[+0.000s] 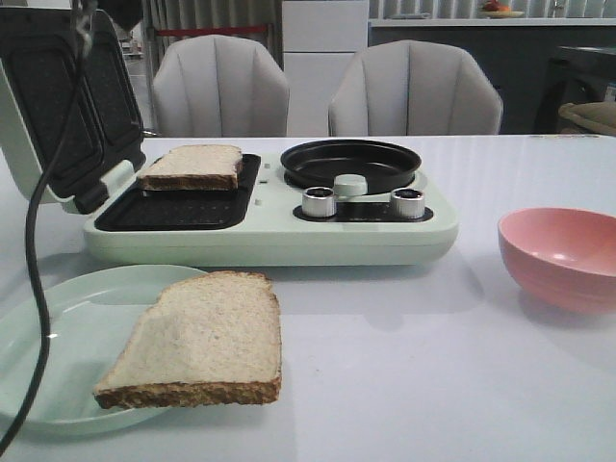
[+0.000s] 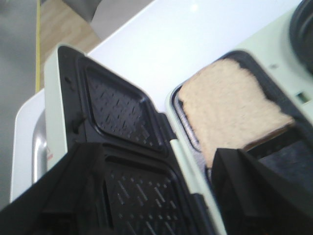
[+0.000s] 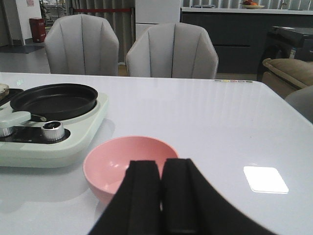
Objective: Make breakfast with bread and shrimp
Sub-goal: 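Withdraw the left gripper from the sandwich maker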
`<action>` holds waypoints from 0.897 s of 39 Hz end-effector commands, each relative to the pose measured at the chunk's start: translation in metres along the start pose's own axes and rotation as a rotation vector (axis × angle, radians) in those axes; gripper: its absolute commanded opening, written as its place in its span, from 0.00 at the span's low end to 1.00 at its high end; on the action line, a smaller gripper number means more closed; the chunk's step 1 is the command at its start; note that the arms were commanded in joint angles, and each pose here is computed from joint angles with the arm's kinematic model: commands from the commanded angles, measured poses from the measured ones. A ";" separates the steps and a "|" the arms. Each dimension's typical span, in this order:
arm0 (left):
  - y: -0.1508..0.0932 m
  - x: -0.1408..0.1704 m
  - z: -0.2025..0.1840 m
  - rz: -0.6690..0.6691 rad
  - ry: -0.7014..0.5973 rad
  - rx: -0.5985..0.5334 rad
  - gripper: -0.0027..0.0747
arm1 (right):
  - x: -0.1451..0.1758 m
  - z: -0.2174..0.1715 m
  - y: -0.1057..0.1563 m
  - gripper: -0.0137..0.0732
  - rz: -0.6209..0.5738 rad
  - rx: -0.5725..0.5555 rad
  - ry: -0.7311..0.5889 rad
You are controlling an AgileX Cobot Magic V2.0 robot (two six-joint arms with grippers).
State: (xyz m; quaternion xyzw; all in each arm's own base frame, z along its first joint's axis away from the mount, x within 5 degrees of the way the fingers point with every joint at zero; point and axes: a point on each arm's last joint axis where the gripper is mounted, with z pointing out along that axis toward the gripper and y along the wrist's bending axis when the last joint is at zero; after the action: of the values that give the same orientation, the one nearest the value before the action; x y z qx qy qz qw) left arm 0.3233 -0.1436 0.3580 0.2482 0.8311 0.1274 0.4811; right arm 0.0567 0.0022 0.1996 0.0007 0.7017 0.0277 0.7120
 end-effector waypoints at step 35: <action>0.022 0.114 -0.161 -0.341 -0.260 0.235 0.70 | -0.014 -0.003 0.000 0.33 -0.023 0.000 -0.113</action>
State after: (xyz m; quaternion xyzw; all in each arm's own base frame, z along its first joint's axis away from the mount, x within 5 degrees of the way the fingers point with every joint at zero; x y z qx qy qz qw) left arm 0.1579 -0.0638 0.3489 0.1925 0.8421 -0.0541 0.5009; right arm 0.0567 0.0022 0.1996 0.0007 0.7017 0.0277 0.7120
